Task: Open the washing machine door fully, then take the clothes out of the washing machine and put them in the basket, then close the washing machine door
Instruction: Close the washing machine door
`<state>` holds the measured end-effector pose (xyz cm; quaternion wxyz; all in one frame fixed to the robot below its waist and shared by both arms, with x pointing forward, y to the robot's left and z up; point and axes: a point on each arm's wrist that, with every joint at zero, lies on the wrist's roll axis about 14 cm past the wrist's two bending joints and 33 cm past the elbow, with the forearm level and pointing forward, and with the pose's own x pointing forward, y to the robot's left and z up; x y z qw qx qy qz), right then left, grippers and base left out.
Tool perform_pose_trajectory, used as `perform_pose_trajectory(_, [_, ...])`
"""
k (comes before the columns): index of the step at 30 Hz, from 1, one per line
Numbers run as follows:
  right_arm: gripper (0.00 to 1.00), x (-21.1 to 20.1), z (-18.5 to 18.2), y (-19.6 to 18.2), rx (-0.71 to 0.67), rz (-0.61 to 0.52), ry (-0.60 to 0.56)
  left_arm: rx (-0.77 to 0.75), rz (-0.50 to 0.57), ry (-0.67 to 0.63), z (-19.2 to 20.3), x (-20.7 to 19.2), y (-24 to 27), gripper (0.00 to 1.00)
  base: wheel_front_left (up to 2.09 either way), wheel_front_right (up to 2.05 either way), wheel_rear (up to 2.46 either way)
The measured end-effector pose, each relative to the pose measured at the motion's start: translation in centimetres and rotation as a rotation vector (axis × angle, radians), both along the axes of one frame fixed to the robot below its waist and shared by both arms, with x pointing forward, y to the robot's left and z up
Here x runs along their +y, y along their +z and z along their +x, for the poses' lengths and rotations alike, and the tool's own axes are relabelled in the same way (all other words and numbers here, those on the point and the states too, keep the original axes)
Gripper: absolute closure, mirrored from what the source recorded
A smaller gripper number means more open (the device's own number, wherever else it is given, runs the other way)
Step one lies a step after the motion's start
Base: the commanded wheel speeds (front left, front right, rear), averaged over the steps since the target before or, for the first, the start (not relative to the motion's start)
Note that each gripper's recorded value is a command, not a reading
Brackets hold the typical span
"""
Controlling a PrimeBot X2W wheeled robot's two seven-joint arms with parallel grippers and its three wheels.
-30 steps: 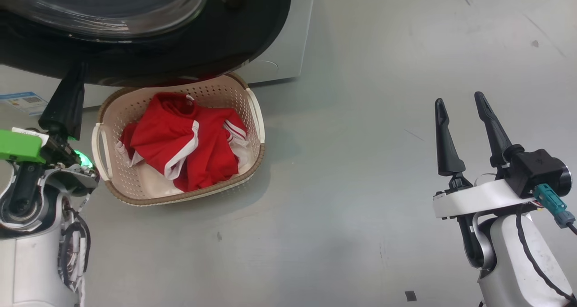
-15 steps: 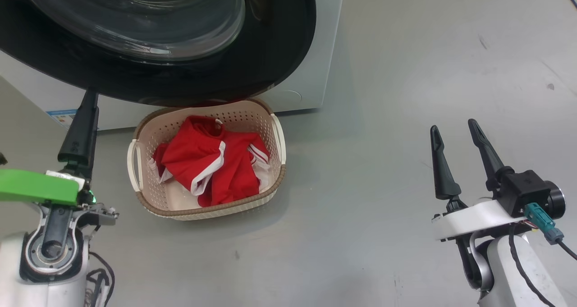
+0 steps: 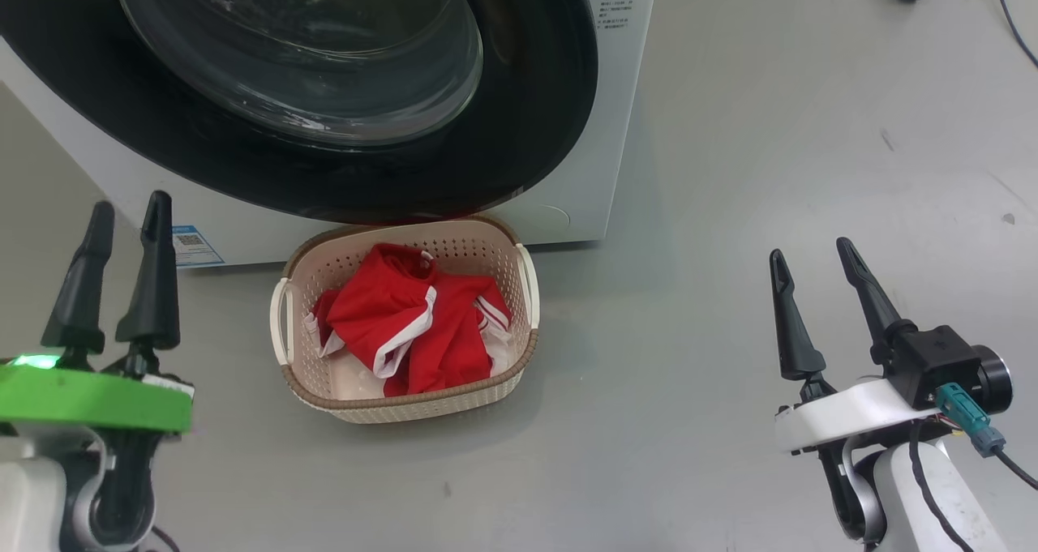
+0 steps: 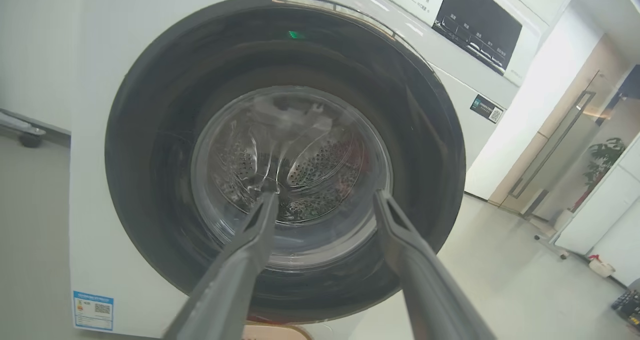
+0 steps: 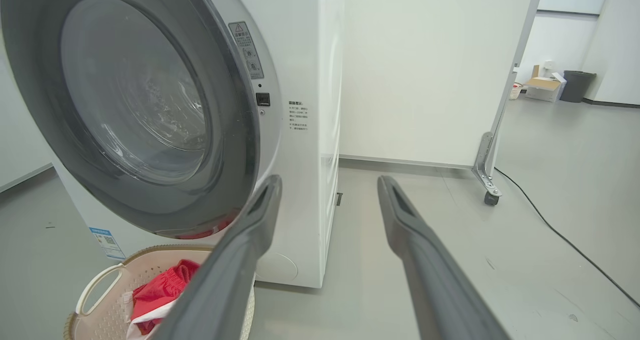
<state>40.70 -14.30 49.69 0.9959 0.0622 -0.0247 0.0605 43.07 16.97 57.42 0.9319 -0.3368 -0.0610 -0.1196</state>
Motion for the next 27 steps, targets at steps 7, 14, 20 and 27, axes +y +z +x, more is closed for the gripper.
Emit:
perform_pose_trajectory(7, [0.0, 0.4, -0.7, 0.5, -0.012, 0.0, 0.011, -0.013, 0.269, 0.04, -2.4, -0.2, -1.8, 0.0, 0.0, 0.0, 0.0])
perform_pose_trajectory(14, [0.0, 0.2, -1.9, 0.5, -0.009, -0.007, 0.005, 0.08, 0.399, 0.096, -4.6, -0.2, -5.4, 0.0, 0.0, 0.0, 0.0])
perform_pose_trajectory(20, [0.0, 0.0, -2.9, -0.2, 0.014, -0.011, -0.008, 0.113, 0.454, 0.125, -5.8, -0.6, -6.8, 0.0, 0.0, 0.0, 0.0])
perform_pose_trajectory(27, [0.0, -0.2, -3.6, -0.6, 0.029, -0.012, -0.019, 0.149, 0.469, 0.12, -7.1, -1.6, -8.0, 0.0, 0.0, 0.0, 0.0])
